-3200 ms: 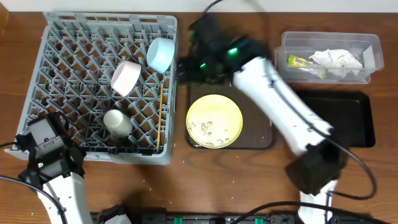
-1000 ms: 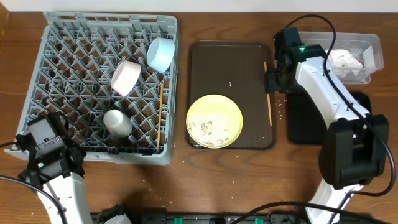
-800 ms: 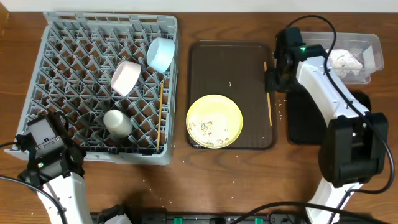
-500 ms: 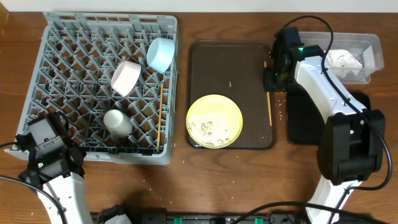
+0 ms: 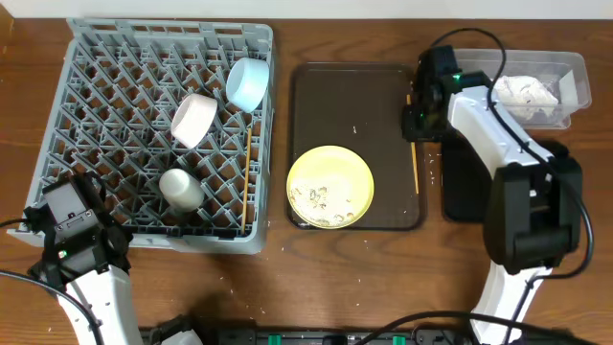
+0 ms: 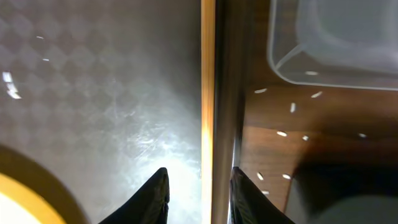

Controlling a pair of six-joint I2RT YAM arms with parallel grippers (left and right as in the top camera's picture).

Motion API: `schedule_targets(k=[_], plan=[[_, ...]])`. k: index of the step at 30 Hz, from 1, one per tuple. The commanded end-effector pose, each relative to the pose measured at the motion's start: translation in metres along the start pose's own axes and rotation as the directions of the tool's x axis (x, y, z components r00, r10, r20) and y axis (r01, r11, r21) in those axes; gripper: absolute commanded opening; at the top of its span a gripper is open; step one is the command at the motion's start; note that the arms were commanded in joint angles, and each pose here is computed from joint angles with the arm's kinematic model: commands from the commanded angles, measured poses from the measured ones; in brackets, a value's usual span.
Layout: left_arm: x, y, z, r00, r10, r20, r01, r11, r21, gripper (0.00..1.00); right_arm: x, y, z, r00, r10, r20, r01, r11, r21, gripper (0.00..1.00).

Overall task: Sort waste into correct bins and load items into the dishwasher
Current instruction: 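Lower the right gripper to the chopstick on the tray's right edge, then pinch the wooden chopstick with the right gripper and lift it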

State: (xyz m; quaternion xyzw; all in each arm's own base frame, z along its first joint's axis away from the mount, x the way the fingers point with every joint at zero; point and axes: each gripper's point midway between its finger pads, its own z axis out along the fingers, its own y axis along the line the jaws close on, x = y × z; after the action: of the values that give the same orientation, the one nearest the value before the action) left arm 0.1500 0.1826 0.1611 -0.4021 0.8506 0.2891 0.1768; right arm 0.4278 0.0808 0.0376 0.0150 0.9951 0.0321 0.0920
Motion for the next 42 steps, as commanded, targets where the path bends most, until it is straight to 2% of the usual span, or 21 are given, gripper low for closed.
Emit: schedule_targets(k=[1, 25, 31, 34, 36, 42], plan=[[-0.005, 0.004, -0.003, 1.000, 0.001, 0.013, -0.001, 1.000, -0.008, 0.98, 0.005, 0.001, 0.013, 1.000, 0.005, -0.027, -0.005, 1.000, -0.001, 0.31], [-0.005, 0.004, -0.003, 1.000, 0.001, 0.013, -0.001, 1.000, -0.008, 0.98, 0.022, 0.001, 0.043, 0.996, -0.001, -0.093, 0.002, 1.000, 0.012, 0.29], [-0.005, 0.004, -0.003, 1.000, 0.001, 0.013, -0.001, 1.000, -0.008, 0.98, 0.040, -0.001, 0.054, 0.989, 0.013, -0.145, -0.010, 1.000, 0.021, 0.20], [-0.005, 0.004, -0.003, 1.000, 0.001, 0.013, -0.001, 1.000, -0.008, 0.98, 0.042, 0.004, 0.054, 0.988, 0.010, -0.155, -0.010, 1.000, -0.005, 0.11], [-0.005, 0.004, -0.003, 1.000, 0.001, 0.013, -0.001, 1.000, -0.008, 0.98, 0.044, 0.010, 0.053, 0.987, 0.009, -0.163, -0.015, 0.999, -0.037, 0.01], [-0.005, 0.004, -0.003, 1.000, 0.001, 0.013, -0.001, 1.000, -0.008, 0.98, 0.037, 0.033, 0.038, 0.985, 0.006, -0.174, -0.034, 0.987, -0.159, 0.01]])
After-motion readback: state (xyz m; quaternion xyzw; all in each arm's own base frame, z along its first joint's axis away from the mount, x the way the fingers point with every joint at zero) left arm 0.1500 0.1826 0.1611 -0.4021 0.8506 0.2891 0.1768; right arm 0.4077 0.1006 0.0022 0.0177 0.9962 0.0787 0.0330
